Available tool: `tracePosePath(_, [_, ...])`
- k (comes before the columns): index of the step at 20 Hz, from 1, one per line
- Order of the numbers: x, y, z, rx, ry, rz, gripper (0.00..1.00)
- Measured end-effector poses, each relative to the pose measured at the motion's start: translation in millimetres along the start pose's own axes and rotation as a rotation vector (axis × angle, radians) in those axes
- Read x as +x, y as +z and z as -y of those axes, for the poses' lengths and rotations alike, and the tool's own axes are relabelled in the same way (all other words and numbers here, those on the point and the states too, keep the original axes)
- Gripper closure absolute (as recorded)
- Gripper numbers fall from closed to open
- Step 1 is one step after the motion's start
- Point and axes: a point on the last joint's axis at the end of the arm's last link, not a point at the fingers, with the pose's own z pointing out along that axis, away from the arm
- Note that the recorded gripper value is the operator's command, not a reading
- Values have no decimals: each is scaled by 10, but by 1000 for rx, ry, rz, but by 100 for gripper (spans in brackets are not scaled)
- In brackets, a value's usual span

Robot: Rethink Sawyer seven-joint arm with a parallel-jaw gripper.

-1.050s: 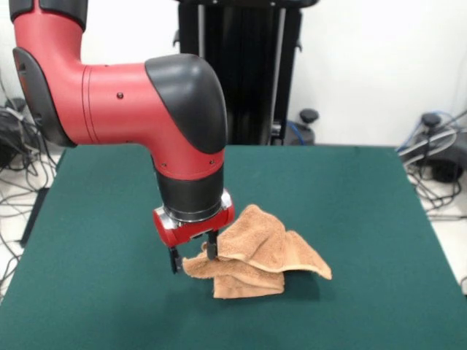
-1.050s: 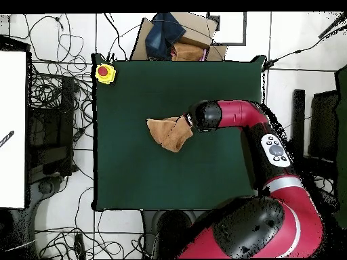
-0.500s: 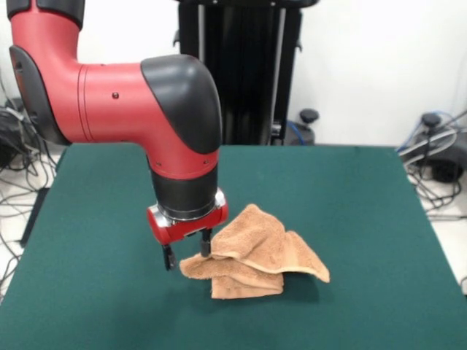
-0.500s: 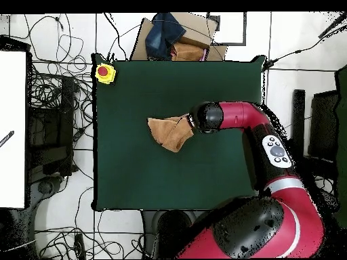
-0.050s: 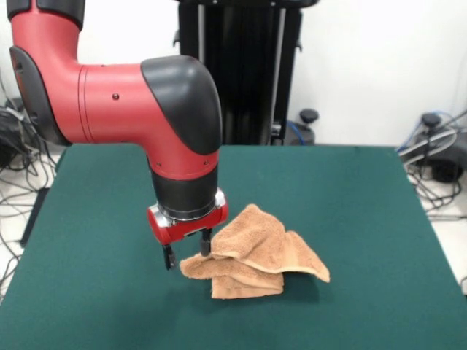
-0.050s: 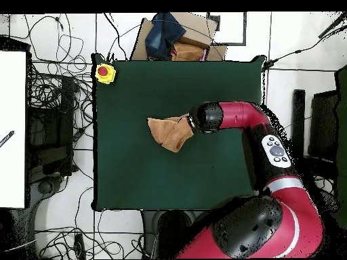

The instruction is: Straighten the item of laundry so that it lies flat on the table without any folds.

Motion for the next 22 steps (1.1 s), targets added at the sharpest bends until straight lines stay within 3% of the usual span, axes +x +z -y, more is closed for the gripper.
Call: tracePosePath(22, [-48, 8, -10, -21, 0, -65, 0])
